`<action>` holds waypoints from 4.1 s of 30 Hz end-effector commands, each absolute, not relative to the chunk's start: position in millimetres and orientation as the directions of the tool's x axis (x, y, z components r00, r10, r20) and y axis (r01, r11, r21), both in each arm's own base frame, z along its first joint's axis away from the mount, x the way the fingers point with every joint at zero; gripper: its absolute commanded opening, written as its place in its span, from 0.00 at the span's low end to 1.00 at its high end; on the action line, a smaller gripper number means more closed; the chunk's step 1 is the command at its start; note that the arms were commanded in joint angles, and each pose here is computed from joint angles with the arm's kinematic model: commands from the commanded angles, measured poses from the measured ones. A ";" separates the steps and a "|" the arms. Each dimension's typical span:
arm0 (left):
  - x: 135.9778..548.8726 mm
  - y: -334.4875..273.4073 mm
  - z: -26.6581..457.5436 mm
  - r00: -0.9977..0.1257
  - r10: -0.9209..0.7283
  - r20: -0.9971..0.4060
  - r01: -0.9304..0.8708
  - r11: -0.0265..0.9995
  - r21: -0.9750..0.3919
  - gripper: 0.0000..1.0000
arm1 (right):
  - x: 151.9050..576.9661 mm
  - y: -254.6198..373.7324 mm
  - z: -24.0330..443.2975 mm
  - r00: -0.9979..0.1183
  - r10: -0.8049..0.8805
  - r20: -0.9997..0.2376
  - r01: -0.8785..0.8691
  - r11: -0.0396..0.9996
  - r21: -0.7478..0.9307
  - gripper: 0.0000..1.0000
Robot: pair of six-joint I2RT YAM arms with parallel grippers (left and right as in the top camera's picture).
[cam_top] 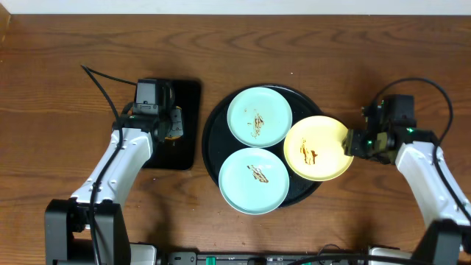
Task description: Clean dirty plates on tray and stack at the side
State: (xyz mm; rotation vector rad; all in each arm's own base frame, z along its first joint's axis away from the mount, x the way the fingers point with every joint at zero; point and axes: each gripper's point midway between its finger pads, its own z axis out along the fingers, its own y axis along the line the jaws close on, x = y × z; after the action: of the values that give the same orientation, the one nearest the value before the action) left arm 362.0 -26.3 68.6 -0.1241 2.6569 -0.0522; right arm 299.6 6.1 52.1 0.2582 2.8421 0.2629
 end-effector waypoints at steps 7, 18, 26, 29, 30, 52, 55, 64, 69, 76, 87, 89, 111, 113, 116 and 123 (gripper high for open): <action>364.7 -29.2 74.5 -0.877 -0.101 -0.470 -0.076 0.995 -0.072 0.07 | 301.5 14.4 30.0 -0.963 0.206 -0.172 0.159 0.954 0.254 0.46; 364.7 -29.2 74.5 -0.877 -0.101 -0.470 -0.076 0.995 -0.072 0.08 | 302.1 14.4 29.8 -0.963 0.206 -0.174 0.159 0.954 0.254 0.30; 364.7 -29.2 74.5 -0.877 -0.101 -0.470 -0.076 0.995 -0.072 0.08 | 302.2 14.3 29.8 -0.963 0.206 -0.174 0.159 0.954 0.254 0.20; 364.7 -29.3 74.5 -0.877 -0.101 -0.470 -0.076 0.995 -0.072 0.08 | 302.1 14.3 29.8 -0.963 0.206 -0.174 0.159 0.954 0.253 0.15; 364.7 -29.2 74.5 -0.877 -0.101 -0.470 -0.076 0.995 -0.072 0.08 | 302.2 14.3 29.8 -0.963 0.206 -0.174 0.159 0.954 0.254 0.14; 369.4 -29.6 79.2 -0.864 -0.102 -0.493 -0.074 0.994 -0.076 0.07 | 302.1 14.3 29.8 -0.963 0.206 -0.174 0.159 0.954 0.253 0.01; 373.5 -30.0 87.8 -0.846 -0.103 -0.523 -0.071 0.994 -0.082 0.07 | 302.1 14.3 29.8 -0.963 0.206 -0.174 0.159 0.954 0.253 0.01; 387.9 -31.1 157.0 -0.700 -0.115 -0.705 -0.047 0.992 -0.115 0.07 | 302.2 14.3 29.8 -0.963 0.206 -0.174 0.159 0.954 0.254 0.01; 389.0 -30.7 185.1 -0.633 -0.118 -0.765 -0.037 0.992 -0.122 0.07 | 302.1 14.3 29.8 -0.963 0.206 -0.174 0.159 0.954 0.253 0.01; 388.4 -30.5 184.8 -0.635 -0.118 -0.763 -0.038 0.992 -0.122 0.07 | 302.1 14.3 29.8 -0.963 0.206 -0.174 0.159 0.954 0.253 0.01; 368.6 -28.9 97.3 -0.840 -0.105 -0.532 -0.073 0.994 -0.081 0.07 | 301.7 14.3 29.7 -0.963 0.206 -0.172 0.159 0.954 0.253 0.01; 362.6 -29.5 75.1 -0.876 -0.136 -0.462 -0.106 0.990 -0.090 0.07 | 301.2 14.4 29.6 -0.964 0.206 -0.170 0.159 0.954 0.253 0.01; 367.0 -150.4 147.0 -0.887 -0.030 -0.461 0.174 0.903 -0.393 0.08 | 301.4 14.4 29.6 -0.964 0.206 -0.171 0.159 0.954 0.253 0.01; 361.5 -177.8 148.8 -0.877 0.026 -0.481 0.244 0.885 -0.396 0.08 | 301.4 14.4 29.6 -0.964 0.206 -0.171 0.159 0.954 0.253 0.01; 352.6 -218.9 151.8 -0.848 0.106 -0.520 0.350 0.848 -0.398 0.08 | 301.4 14.4 29.6 -0.964 0.206 -0.171 0.159 0.954 0.254 0.01; 338.8 -302.6 134.9 -0.830 0.148 -0.538 0.437 0.772 -0.462 0.07 | 301.2 14.4 29.6 -0.964 0.206 -0.170 0.159 0.954 0.253 0.01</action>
State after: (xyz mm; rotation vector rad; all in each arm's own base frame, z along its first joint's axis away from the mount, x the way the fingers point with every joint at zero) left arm 343.2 -281.5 146.3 0.4816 2.4439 -0.7547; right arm 296.1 16.0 26.5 0.2698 2.9228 0.3518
